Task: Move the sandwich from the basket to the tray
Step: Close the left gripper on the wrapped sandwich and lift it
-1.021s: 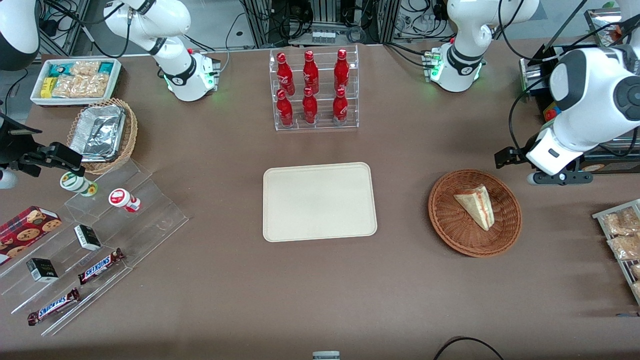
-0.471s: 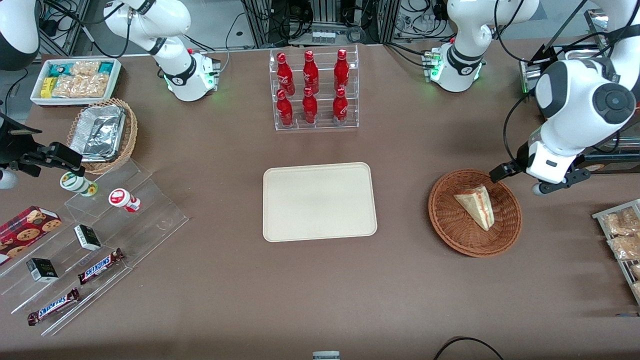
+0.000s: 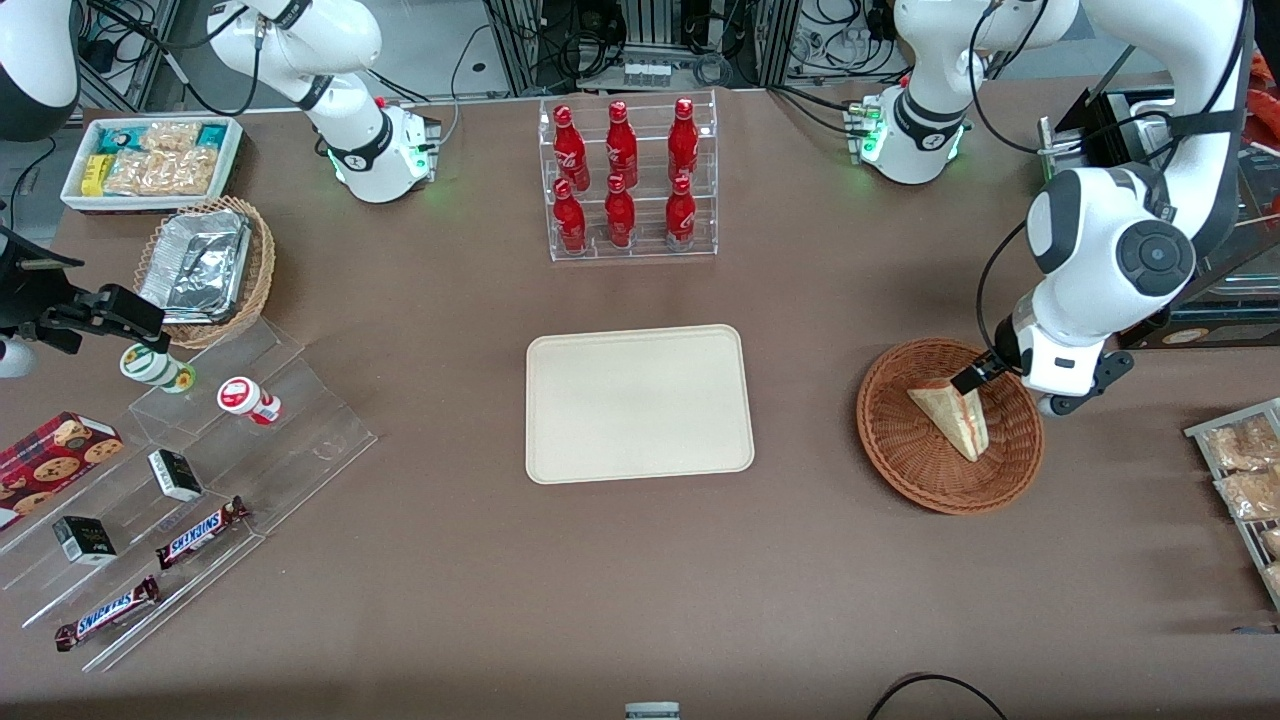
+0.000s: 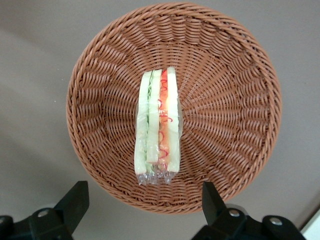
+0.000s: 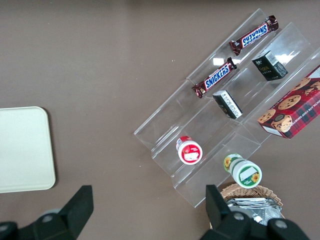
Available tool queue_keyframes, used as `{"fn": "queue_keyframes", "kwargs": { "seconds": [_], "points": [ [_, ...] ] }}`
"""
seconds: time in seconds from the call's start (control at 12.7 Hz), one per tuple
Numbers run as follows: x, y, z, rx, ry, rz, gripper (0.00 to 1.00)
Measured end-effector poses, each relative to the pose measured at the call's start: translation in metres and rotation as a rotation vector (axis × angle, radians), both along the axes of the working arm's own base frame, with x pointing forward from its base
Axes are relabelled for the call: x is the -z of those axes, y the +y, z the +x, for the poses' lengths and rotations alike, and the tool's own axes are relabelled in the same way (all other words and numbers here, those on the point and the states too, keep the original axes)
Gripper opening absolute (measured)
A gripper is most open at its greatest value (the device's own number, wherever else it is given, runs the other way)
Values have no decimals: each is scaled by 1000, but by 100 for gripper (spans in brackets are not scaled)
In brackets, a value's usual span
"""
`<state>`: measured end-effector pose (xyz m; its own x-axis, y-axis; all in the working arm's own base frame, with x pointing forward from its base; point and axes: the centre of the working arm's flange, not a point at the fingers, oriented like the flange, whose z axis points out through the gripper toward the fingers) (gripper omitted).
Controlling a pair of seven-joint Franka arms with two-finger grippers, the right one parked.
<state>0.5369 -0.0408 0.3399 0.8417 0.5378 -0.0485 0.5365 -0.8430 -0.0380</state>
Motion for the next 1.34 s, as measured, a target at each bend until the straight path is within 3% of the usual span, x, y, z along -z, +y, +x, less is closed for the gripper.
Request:
{"fn": "queue_keyframes", "kwargs": {
  "seconds": [0.86, 1.34],
  "points": [
    [57, -1, 14, -120, 8, 14, 100],
    [86, -1, 12, -128, 47, 23, 100]
  ]
}}
